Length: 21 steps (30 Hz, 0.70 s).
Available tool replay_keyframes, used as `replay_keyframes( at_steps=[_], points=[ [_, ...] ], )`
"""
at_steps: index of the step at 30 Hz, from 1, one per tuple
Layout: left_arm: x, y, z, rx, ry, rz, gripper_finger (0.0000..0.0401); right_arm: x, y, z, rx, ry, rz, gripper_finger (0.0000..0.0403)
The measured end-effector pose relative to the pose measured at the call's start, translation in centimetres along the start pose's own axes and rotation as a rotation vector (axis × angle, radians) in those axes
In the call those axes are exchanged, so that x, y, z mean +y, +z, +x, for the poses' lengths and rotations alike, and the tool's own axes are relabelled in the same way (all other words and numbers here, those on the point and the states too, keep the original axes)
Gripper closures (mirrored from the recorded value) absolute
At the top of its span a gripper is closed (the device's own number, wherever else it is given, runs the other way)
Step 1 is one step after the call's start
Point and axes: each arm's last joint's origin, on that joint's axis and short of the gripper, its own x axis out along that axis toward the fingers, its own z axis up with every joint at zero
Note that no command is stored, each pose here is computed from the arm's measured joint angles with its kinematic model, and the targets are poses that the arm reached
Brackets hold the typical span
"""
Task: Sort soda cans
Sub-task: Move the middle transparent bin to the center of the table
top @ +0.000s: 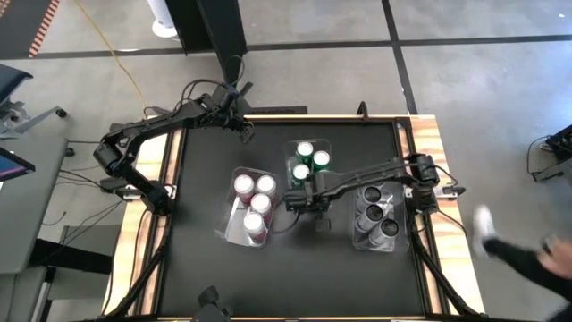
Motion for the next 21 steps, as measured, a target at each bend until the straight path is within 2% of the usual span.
replay_keyframes(
  at_steps=[21],
  points=[
    [0.0, -0.1, 0.0, 0.009, 0.0, -0.032, 0.0401, 7.0, -0.1, -1.0, -0.077, 0.009, -0.007, 0.0403]
  ],
)
